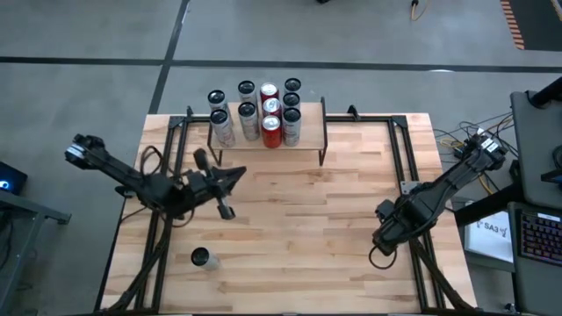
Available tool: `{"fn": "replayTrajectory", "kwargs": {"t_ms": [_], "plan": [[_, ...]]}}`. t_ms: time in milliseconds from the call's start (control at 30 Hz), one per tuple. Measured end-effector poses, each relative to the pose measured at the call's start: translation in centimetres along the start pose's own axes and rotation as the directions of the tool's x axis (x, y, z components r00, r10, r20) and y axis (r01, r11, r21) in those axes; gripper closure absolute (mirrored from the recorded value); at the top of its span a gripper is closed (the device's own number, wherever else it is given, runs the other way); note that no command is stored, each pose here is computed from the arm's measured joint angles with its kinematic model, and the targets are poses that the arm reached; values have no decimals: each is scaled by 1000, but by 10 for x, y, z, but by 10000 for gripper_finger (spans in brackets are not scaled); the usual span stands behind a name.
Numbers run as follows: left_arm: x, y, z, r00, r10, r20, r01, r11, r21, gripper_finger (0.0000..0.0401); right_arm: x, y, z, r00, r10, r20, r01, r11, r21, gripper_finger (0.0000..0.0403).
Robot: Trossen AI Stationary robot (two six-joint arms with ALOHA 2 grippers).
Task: Place canned beverage on shelf
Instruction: Put the white soda can aligned with the other white soda cans on the shelf
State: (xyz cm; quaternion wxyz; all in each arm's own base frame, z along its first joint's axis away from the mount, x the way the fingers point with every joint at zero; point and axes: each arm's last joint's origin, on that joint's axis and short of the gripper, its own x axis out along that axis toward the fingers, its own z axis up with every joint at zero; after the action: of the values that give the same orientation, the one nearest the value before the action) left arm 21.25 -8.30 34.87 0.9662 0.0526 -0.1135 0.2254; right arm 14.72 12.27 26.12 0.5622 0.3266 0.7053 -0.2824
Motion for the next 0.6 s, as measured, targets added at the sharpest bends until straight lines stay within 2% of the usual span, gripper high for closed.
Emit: {"fn": "replayTrajectory", "kwargs": {"t_ms": [133, 333, 467, 600], "plan": [[-2, 5, 5, 1000, 5, 12, -5, 1000, -9, 401, 10, -2, 2, 1000, -23, 6, 22, 1000, 14, 70], [-3, 7, 8, 1000, 8, 20, -9, 1000, 25, 401, 11, -1, 2, 1000, -8, -1, 8, 999, 46, 162], [-5, 12, 11, 999, 43, 18, -44, 998, 49, 401, 9, 2, 2, 1000, 17, 5, -17, 998, 65, 160], [-7, 18, 14, 993, 119, -4, -119, 992, 32, 401, -10, 10, 2, 989, 105, 106, -111, 992, 51, 160]]}}
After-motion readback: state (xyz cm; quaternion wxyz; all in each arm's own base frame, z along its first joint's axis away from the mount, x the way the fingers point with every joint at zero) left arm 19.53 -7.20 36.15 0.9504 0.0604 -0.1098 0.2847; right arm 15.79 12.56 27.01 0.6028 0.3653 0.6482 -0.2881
